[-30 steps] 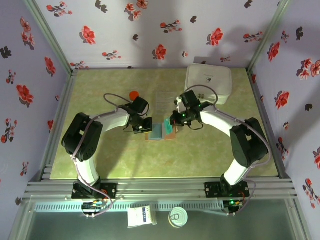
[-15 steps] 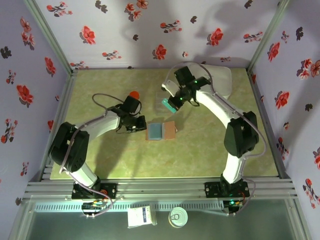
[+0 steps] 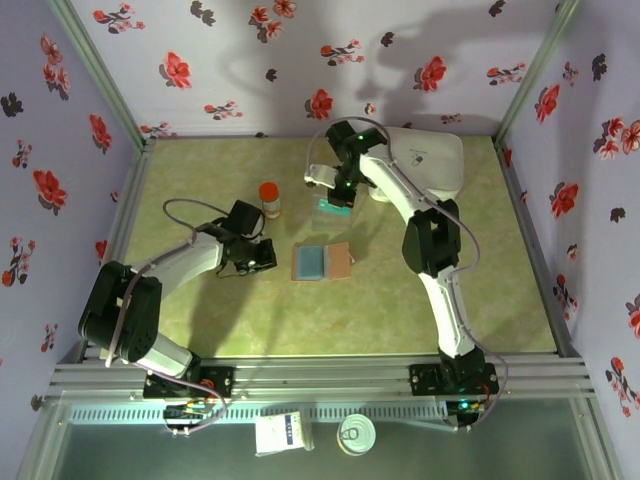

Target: Take the credit cards out of the card holder

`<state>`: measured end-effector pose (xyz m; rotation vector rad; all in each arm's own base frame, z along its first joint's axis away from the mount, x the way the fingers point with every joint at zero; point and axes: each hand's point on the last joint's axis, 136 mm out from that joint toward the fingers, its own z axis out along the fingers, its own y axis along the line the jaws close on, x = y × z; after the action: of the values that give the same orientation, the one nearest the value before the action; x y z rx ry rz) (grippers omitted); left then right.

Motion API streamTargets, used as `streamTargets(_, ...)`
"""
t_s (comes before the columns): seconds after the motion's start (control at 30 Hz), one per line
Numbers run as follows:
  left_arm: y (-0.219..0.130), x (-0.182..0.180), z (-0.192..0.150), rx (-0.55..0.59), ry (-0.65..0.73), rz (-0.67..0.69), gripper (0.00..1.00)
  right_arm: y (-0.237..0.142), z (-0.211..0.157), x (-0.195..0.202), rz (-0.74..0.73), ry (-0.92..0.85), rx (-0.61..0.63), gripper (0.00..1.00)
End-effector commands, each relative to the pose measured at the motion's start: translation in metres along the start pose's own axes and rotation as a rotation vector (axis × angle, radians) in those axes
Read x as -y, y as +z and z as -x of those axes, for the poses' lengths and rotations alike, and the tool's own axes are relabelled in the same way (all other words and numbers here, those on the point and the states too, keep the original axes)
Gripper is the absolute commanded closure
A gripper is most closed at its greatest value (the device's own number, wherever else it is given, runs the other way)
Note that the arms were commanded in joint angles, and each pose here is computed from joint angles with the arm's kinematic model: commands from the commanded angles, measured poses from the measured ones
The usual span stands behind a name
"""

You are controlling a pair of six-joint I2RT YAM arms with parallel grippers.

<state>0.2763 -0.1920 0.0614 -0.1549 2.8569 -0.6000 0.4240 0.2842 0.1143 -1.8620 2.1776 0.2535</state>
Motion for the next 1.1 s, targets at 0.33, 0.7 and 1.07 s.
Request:
streamTargets(0.33,-0.004,-0.012,-0.001,-0.012,-0.022,0.038,0.91,0.022,-0.013,-0.022,0.179,-0.062,-0.038,1.00)
streamTargets(0.7,-0.001,-0.009,0.002,-0.019,-0.015,0.033,0.92,0.041,-0.026,-0.040,0.289,-0.053,-0.076,1.00)
streamTargets(1.07,-0.003,-0.008,0.004,-0.013,-0.014,0.028,0.92,0.019,-0.011,-0.028,0.220,-0.041,-0.012,0.77)
